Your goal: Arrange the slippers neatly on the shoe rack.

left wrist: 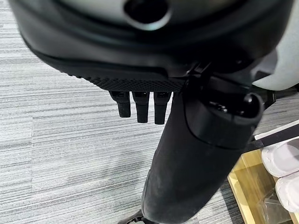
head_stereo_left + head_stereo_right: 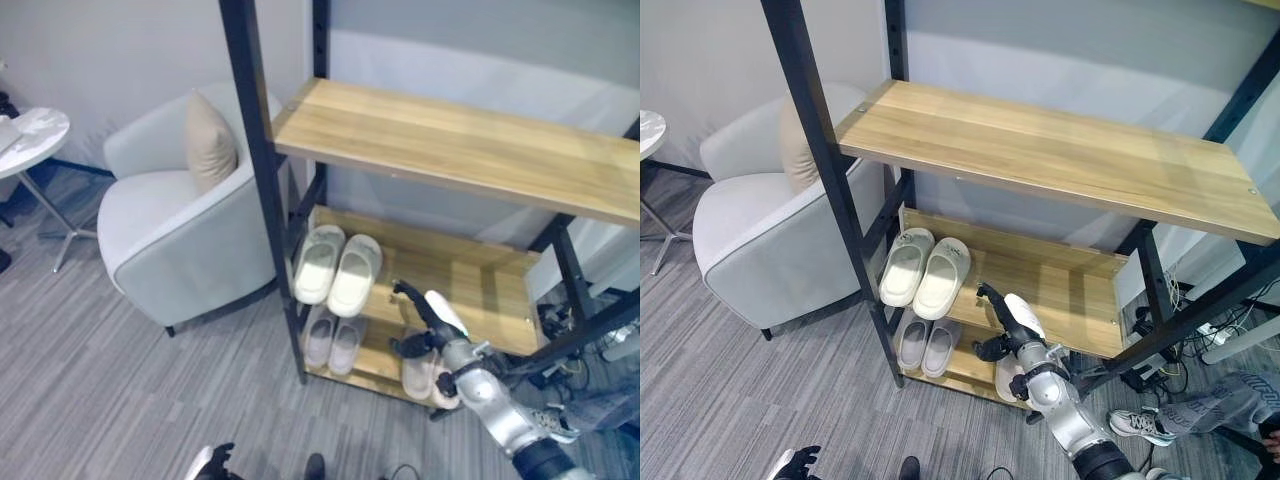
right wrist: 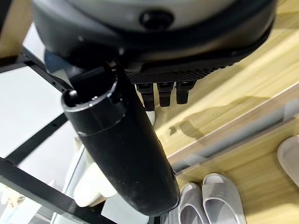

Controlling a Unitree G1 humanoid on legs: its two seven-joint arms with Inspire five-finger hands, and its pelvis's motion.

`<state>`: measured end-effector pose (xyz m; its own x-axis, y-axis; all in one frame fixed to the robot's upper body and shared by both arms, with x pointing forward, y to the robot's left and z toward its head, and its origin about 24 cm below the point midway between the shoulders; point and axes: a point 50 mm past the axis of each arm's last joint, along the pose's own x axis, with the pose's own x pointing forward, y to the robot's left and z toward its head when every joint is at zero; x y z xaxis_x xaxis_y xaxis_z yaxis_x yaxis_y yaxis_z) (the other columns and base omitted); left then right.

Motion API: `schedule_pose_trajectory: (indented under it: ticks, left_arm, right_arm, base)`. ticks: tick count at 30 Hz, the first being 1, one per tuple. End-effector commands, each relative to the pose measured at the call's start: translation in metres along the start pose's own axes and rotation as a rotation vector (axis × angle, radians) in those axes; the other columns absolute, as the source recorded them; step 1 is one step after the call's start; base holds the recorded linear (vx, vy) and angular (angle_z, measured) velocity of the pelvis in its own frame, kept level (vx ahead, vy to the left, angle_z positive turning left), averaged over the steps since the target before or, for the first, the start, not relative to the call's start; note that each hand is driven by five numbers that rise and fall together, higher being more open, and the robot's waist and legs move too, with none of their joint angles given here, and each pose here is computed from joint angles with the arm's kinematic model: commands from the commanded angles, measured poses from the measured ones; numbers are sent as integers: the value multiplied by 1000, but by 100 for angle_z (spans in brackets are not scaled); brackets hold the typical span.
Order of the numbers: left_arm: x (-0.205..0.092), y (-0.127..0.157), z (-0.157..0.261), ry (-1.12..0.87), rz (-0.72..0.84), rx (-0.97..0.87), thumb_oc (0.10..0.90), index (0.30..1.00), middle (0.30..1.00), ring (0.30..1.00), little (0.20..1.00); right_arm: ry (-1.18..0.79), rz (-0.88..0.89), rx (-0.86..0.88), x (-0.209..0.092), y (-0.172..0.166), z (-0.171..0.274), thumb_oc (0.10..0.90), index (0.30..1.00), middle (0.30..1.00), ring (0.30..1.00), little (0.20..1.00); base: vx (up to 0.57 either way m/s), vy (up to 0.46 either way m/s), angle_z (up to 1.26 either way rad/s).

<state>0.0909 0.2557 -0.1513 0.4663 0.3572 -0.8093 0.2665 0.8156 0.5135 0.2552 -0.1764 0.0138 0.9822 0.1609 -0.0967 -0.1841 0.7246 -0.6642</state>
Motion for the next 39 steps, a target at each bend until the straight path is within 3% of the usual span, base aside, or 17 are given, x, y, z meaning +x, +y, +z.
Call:
schedule_pose_trajectory:
  ticks: [1, 6, 12, 27, 39]
  left_arm:
    - [3, 2, 3, 16, 16, -15, 800, 900, 900, 900, 900]
    - [4, 4, 5, 9, 13, -81, 800, 900, 900, 900, 900]
    - [2, -7, 8, -3, -27, -89, 800, 900, 900, 900, 900]
    - [-1, -22, 12, -23, -80, -70, 800, 900, 900, 900, 900]
    - [-3, -25, 10, -26, -92, -41, 800, 900, 900, 900, 900]
  right_arm:
    - [-221, -192, -26, 0, -53, 34, 800, 900, 900, 900, 900]
    - [-211, -149, -37, -38, -60, 22, 800, 900, 900, 900, 900]
    - [-162, -126, -9, -53, -57, 10, 800, 900, 900, 900, 900]
    - [150, -38, 41, -77, -22, -52, 800, 900, 900, 900, 900]
    - [123, -21, 29, -70, -16, -47, 800, 900, 900, 900, 900]
  base:
    - [-115, -123, 2]
    - [-109, -134, -7]
    - [-98, -75, -12]
    - [-24, -39, -9]
    - [0, 0, 0]
